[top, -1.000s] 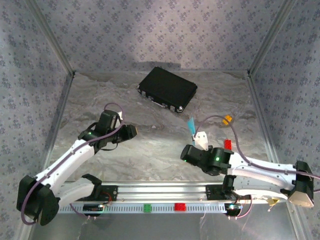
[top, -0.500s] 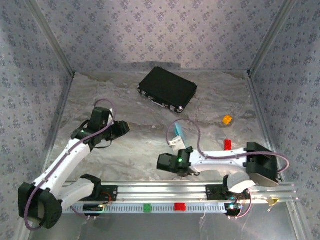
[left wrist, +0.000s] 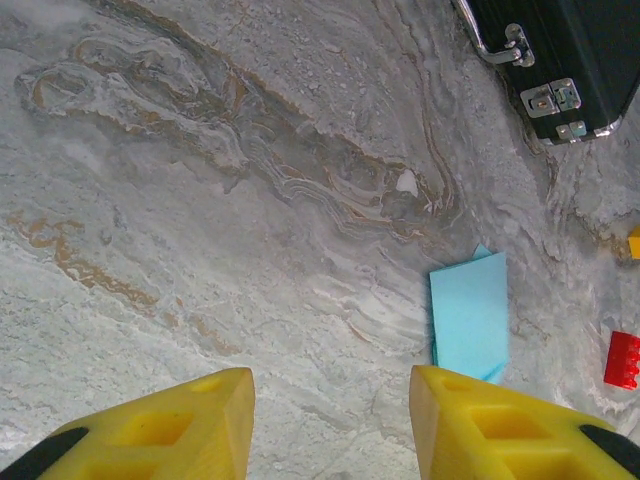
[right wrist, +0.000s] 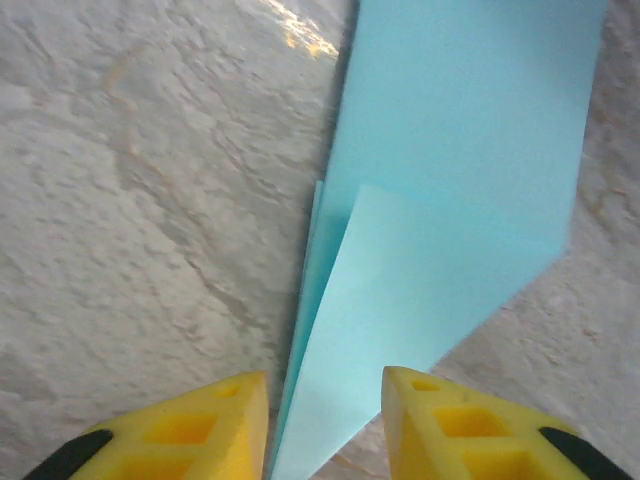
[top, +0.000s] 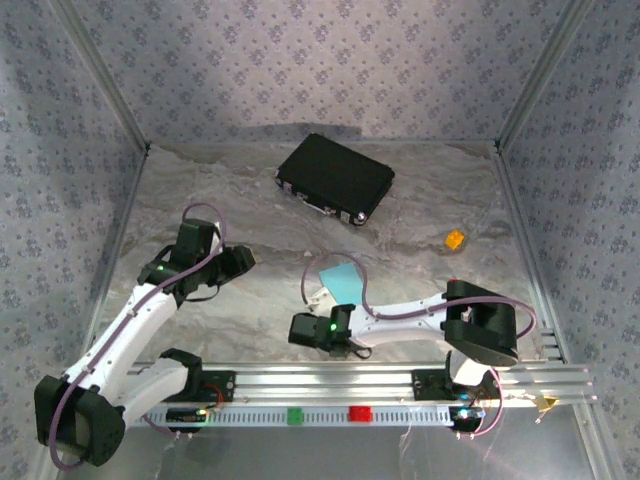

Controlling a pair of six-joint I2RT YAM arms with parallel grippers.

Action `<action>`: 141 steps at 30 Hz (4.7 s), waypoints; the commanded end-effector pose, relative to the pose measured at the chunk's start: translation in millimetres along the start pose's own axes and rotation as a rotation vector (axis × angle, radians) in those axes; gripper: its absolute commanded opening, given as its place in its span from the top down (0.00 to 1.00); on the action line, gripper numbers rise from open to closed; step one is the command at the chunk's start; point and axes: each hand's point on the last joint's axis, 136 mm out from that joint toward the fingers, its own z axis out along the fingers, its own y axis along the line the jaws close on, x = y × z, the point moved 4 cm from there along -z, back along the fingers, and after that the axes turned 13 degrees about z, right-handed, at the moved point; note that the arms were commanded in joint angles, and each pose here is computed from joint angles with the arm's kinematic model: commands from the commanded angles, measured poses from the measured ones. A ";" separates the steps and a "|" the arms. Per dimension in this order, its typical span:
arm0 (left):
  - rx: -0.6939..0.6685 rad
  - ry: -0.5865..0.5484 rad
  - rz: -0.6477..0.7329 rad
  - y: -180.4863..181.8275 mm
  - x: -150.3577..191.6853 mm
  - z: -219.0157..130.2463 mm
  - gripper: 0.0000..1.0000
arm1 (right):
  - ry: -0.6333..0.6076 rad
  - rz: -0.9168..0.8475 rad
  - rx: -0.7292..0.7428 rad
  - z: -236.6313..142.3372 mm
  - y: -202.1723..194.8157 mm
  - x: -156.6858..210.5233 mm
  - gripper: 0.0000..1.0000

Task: Fold a paper plane with a square sheet of paper (pick it up from the middle)
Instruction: Turn over the paper at the center of the table, then rotate the paper at the center of the table.

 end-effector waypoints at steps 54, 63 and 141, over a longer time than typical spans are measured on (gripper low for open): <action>0.331 0.216 -0.013 -55.2 39.9 62.2 0.86 | 0.103 1.075 -0.683 30.3 5.6 -42.1 0.88; 0.369 0.264 0.065 -87.3 37.7 77.9 0.89 | 0.077 1.024 -0.587 28.5 -32.8 -37.9 0.87; 0.378 0.527 0.030 -60.4 87.8 179.6 0.98 | 0.178 0.970 -0.884 41.8 -59.4 -57.5 0.68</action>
